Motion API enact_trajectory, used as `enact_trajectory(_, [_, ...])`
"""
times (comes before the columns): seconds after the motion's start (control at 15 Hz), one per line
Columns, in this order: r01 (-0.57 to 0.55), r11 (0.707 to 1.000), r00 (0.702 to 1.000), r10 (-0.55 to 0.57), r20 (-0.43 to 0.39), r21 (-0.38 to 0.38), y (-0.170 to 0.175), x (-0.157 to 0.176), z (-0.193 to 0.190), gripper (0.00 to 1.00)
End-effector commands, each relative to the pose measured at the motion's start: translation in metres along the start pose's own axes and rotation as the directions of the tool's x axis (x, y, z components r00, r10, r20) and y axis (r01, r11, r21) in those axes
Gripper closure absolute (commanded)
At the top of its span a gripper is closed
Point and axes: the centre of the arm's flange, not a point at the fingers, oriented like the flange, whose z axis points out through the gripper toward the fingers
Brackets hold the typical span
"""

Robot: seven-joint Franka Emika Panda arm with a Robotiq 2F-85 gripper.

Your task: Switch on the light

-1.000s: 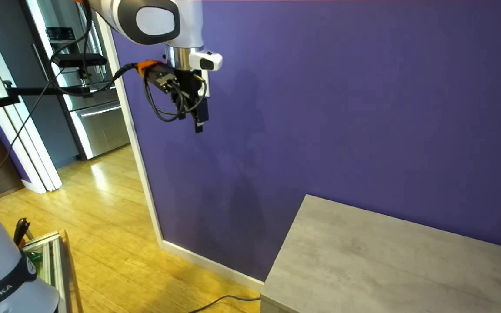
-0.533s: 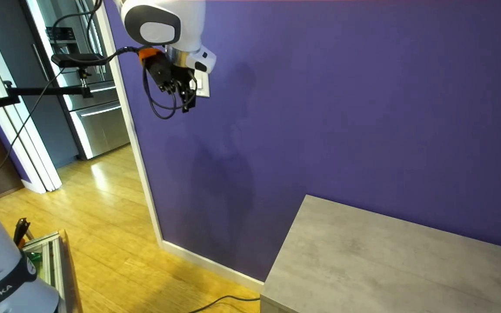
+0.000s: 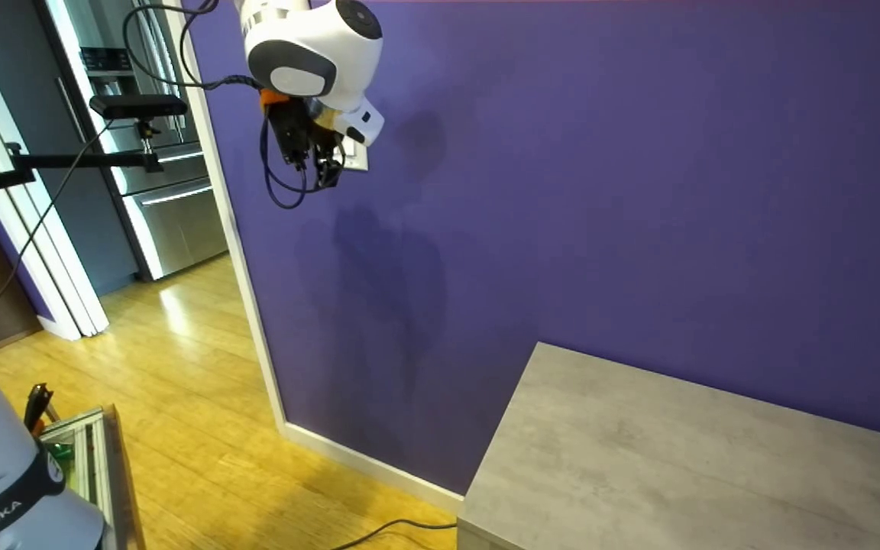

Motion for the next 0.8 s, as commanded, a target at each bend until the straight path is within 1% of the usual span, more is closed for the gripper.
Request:
enact_trajectory(0.0, [-0.002, 1.000, 1.000, 0.002, 0.003, -0.001, 0.001, 0.000, 0.002, 0.00])
enact_trajectory(0.4, [-0.005, 1.000, 1.000, 0.005, -0.005, 0.000, 0.003, 0.002, -0.002, 0.00])
enact_trajectory(0.73, [-0.003, 0.994, 1.000, 0.006, -0.023, 0.109, -0.018, 0.022, 0.014, 0.00])
